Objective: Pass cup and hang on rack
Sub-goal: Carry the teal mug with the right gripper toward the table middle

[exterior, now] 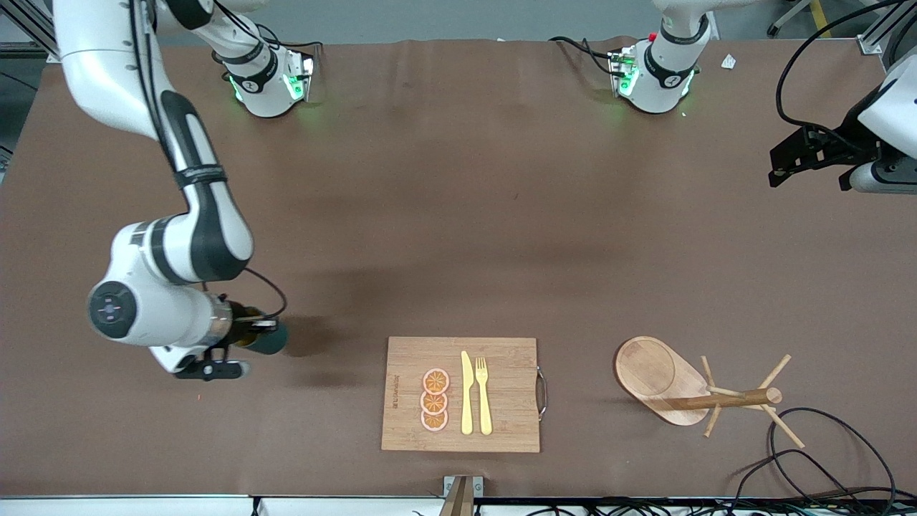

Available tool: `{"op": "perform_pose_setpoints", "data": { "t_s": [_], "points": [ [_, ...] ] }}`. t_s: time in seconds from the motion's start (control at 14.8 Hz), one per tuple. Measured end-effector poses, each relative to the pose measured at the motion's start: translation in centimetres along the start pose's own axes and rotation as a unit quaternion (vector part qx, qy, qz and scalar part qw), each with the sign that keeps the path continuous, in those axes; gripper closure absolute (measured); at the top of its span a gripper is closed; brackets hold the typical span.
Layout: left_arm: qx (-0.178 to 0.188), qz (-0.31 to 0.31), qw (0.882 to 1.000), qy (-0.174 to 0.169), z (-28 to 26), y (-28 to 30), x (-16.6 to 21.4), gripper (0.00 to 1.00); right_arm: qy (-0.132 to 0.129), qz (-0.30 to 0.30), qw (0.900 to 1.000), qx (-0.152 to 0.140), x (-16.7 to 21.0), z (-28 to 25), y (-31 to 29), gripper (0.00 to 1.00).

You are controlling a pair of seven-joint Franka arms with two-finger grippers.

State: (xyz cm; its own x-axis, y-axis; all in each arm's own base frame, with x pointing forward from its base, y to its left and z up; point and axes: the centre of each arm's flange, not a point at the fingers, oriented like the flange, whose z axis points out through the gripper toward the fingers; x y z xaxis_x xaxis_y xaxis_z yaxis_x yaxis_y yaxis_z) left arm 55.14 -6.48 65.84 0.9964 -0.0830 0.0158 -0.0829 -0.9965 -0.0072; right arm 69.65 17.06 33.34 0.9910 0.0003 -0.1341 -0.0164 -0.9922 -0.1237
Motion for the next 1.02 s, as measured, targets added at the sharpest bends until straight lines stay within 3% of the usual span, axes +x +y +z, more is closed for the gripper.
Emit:
{"op": "perform_pose_setpoints", "data": {
  "t_s": [0.34, 0.68, 1.02],
  "points": [
    [0.000, -0.002, 1.000, 0.000, 0.0, -0.4, 0.0, 0.00, -0.010, 0.019, 1.000, 0.018, -5.4, 1.0, -16.1, 0.95],
    [0.000, -0.003, 1.000, -0.003, 0.2, -0.5, 0.1, 0.00, 0.025, 0.021, 0.999, 0.034, -12.0, 4.4, -30.2, 0.95],
    [0.000, -0.004, 1.000, -0.011, 1.0, -0.5, 0.2, 0.00, 0.056, 0.009, 0.997, 0.056, -15.5, 10.1, -36.8, 0.95]
  ]
}}
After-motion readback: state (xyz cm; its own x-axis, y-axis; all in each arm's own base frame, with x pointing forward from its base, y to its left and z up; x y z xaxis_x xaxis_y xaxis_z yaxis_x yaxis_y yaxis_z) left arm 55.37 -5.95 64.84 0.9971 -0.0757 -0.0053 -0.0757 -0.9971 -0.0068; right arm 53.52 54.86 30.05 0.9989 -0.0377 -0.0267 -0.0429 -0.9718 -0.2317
